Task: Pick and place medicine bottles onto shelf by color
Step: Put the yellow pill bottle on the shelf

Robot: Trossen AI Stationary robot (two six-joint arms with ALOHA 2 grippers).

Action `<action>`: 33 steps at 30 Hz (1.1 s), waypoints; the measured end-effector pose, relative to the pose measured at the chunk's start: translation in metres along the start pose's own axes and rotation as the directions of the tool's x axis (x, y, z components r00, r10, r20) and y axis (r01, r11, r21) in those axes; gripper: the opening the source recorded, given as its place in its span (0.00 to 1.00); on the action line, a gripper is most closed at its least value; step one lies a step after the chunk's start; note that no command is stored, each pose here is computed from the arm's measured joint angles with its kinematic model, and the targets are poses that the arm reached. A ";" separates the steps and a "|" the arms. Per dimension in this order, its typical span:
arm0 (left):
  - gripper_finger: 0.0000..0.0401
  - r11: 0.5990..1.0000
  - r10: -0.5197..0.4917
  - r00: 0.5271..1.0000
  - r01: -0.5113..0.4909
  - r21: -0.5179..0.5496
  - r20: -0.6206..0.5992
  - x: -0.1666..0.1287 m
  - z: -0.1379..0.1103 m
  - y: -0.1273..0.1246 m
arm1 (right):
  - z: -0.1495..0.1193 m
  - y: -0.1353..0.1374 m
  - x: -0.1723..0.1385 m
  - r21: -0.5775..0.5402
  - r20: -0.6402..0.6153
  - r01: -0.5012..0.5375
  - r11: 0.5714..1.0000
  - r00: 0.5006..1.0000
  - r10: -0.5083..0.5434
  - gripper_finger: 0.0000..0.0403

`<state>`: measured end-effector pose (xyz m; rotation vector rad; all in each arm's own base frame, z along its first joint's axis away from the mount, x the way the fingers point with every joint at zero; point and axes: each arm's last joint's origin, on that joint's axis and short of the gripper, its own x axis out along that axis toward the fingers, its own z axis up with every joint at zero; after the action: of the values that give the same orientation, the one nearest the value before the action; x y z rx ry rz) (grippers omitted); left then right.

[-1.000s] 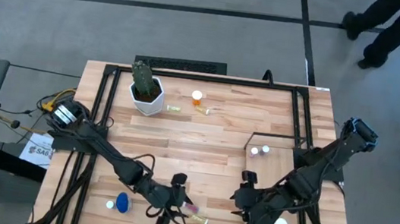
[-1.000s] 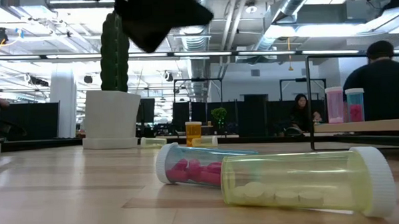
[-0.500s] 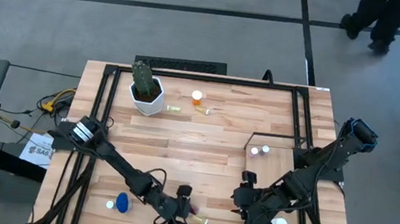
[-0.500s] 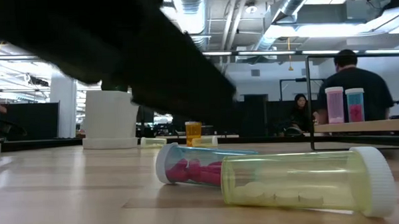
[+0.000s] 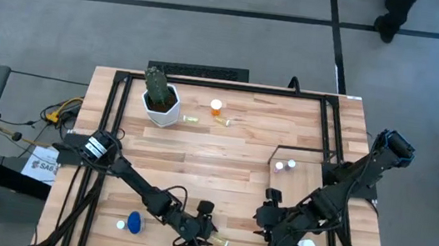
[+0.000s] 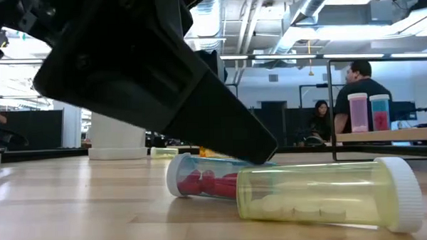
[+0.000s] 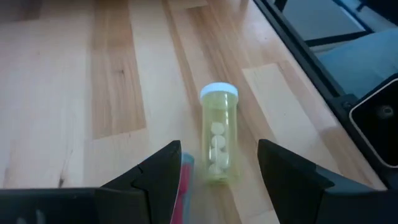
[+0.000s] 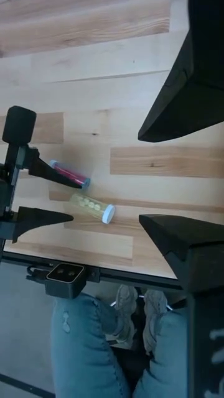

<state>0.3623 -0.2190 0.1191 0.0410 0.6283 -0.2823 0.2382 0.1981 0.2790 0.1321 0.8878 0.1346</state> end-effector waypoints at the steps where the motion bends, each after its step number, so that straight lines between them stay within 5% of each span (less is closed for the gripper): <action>1: 0.50 1.000 0.005 1.000 -0.005 -0.002 0.005 0.000 0.000 0.000 | 0.000 0.000 0.000 0.000 0.000 0.000 1.000 1.000 0.000 0.55; 33: 0.50 0.998 0.049 0.997 -0.047 -0.051 0.051 -0.005 -0.001 -0.020 | -0.002 0.002 -0.001 -0.005 -0.017 -0.026 1.000 1.000 0.026 0.55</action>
<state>0.3523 -0.2366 0.1223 0.0005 0.5816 -0.2203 0.2364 0.2004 0.2790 0.1374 0.9024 0.1624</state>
